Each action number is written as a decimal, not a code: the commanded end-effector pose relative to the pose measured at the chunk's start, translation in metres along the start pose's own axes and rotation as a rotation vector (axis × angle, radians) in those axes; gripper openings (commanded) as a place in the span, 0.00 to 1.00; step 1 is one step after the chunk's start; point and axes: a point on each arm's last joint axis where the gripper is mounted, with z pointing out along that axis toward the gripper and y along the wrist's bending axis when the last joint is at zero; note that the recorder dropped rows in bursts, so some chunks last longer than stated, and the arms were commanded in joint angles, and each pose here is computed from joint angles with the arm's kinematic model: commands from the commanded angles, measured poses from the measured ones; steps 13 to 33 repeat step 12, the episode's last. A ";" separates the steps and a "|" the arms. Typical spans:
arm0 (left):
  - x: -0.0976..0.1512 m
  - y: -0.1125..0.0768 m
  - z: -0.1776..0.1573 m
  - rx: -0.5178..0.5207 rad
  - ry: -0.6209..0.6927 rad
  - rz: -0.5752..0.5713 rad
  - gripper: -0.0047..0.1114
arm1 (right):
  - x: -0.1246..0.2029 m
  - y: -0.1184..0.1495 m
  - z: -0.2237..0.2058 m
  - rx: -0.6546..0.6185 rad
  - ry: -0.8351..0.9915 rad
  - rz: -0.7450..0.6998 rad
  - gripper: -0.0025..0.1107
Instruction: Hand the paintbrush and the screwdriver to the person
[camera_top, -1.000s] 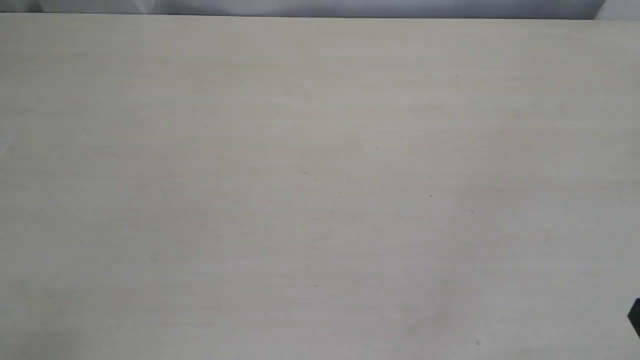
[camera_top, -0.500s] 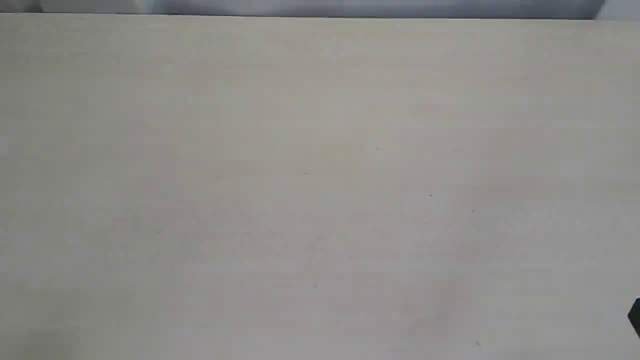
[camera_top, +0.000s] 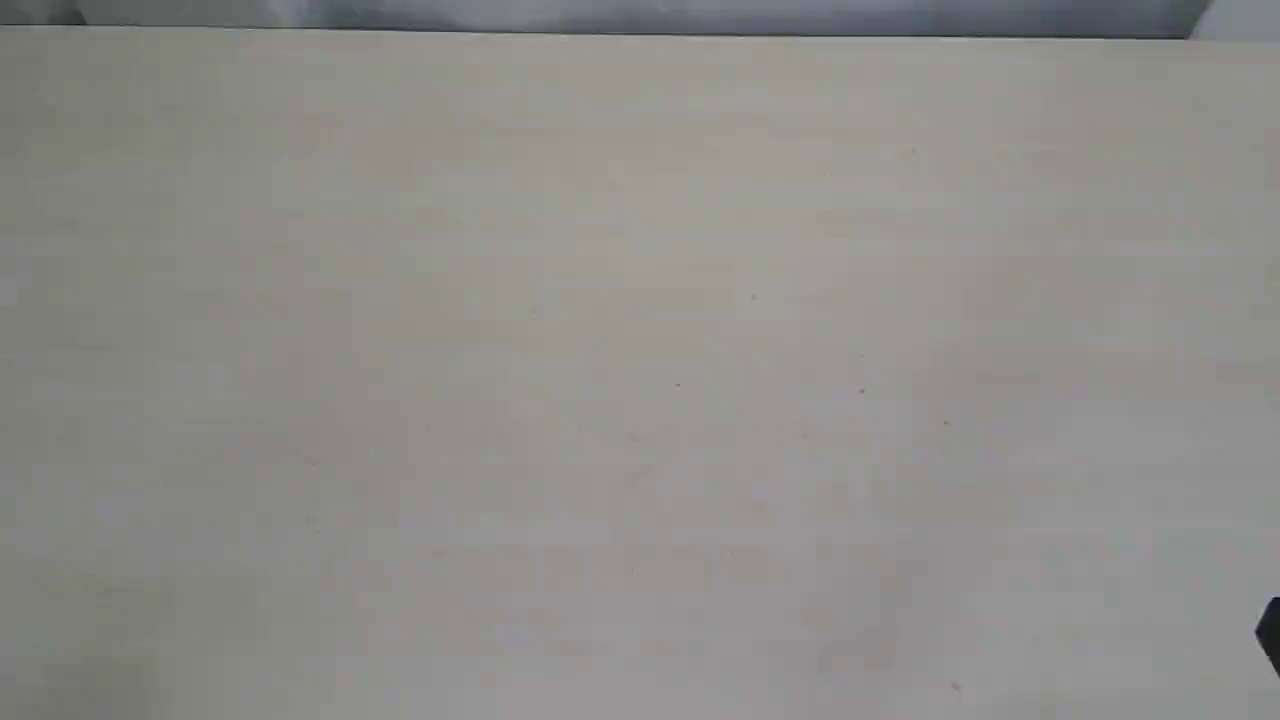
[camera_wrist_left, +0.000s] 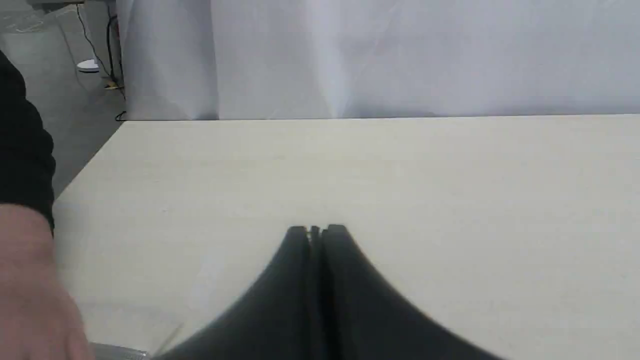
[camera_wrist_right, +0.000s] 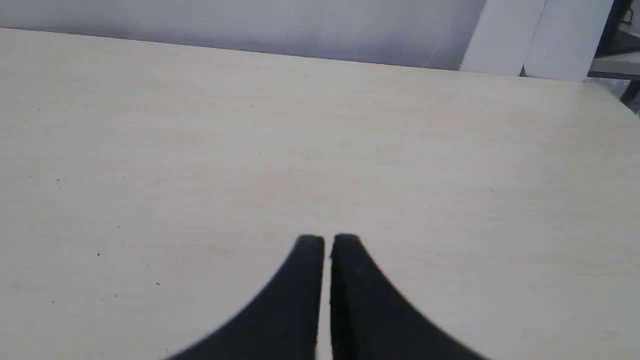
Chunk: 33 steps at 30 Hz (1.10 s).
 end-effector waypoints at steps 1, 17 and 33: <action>0.000 -0.001 0.000 0.010 -0.005 -0.005 0.04 | 0.001 0.000 0.000 -0.003 -0.001 -0.013 0.06; 0.000 -0.001 0.000 0.010 -0.005 -0.005 0.04 | 0.001 0.000 0.000 -0.003 -0.001 -0.013 0.06; 0.000 -0.001 0.000 0.010 -0.005 -0.005 0.04 | 0.001 0.000 0.000 -0.003 -0.001 -0.013 0.06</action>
